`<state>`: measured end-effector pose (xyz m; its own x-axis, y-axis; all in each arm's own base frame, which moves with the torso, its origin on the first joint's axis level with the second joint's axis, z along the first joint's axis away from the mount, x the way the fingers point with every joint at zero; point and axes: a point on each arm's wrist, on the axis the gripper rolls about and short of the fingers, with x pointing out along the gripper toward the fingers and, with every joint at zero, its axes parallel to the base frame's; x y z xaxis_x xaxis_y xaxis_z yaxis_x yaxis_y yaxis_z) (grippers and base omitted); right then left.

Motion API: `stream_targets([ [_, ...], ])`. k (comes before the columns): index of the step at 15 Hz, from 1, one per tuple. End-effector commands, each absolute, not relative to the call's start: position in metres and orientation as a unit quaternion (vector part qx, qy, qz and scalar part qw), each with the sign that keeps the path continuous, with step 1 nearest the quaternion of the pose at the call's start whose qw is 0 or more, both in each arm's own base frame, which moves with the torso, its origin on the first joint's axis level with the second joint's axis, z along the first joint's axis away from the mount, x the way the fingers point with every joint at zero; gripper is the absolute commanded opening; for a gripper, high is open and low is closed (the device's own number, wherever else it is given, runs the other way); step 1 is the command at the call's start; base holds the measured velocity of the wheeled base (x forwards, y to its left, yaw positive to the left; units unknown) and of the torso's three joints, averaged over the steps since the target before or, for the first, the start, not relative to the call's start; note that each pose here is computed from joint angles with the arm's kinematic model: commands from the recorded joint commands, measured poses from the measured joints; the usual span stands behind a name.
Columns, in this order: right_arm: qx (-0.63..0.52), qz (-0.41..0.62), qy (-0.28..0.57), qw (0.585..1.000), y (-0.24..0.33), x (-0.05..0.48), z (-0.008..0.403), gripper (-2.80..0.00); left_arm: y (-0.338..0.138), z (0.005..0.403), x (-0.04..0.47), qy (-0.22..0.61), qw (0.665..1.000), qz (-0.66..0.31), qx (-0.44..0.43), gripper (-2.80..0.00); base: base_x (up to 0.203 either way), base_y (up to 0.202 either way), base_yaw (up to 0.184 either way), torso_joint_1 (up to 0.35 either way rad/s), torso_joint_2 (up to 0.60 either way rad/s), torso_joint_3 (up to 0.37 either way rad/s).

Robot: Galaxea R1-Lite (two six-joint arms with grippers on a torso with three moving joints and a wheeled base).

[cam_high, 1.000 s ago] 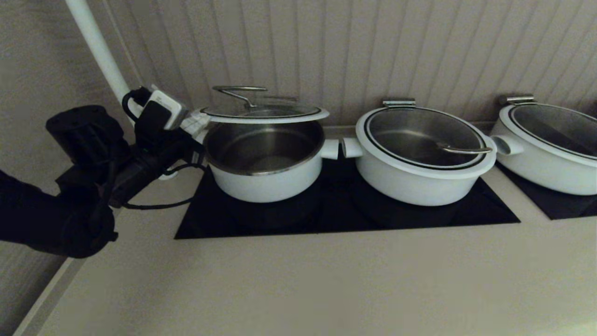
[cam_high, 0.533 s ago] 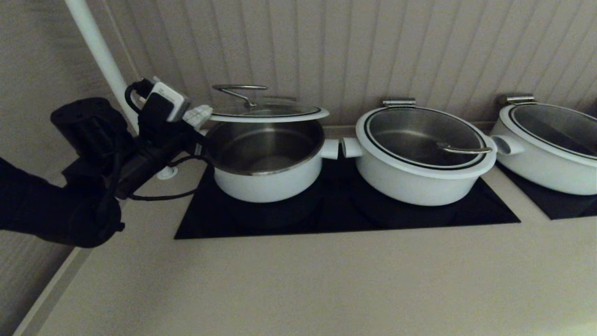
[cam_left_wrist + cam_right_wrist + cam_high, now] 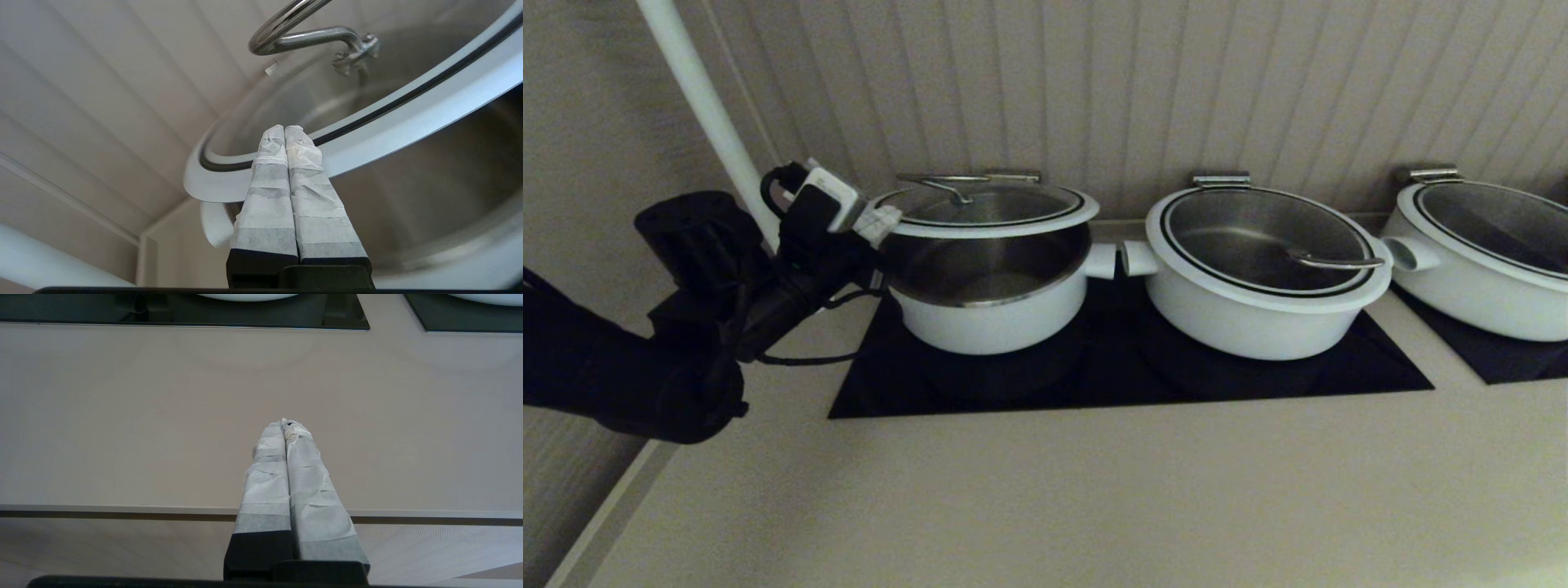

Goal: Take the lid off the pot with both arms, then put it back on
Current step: Close the pot lid

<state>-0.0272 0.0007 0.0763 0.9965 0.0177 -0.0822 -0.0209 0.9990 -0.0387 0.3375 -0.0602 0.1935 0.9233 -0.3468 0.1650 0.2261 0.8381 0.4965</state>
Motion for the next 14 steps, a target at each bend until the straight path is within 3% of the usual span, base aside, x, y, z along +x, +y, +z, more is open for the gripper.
stream_targets([
  [1,-0.020,0.010,0.040,0.999,0.001,-0.027,0.076,-2.80,-0.060,0.188,0.337,-0.118,0.951,-0.153,0.242,-2.80,0.000,0.000,0.000,0.000,0.00,0.000],
  [14,-0.020,0.010,0.040,0.999,0.001,-0.027,0.076,-2.80,-0.060,0.150,0.332,-0.095,0.952,-0.160,0.242,-2.80,0.000,0.000,0.000,0.000,0.00,0.000],
])
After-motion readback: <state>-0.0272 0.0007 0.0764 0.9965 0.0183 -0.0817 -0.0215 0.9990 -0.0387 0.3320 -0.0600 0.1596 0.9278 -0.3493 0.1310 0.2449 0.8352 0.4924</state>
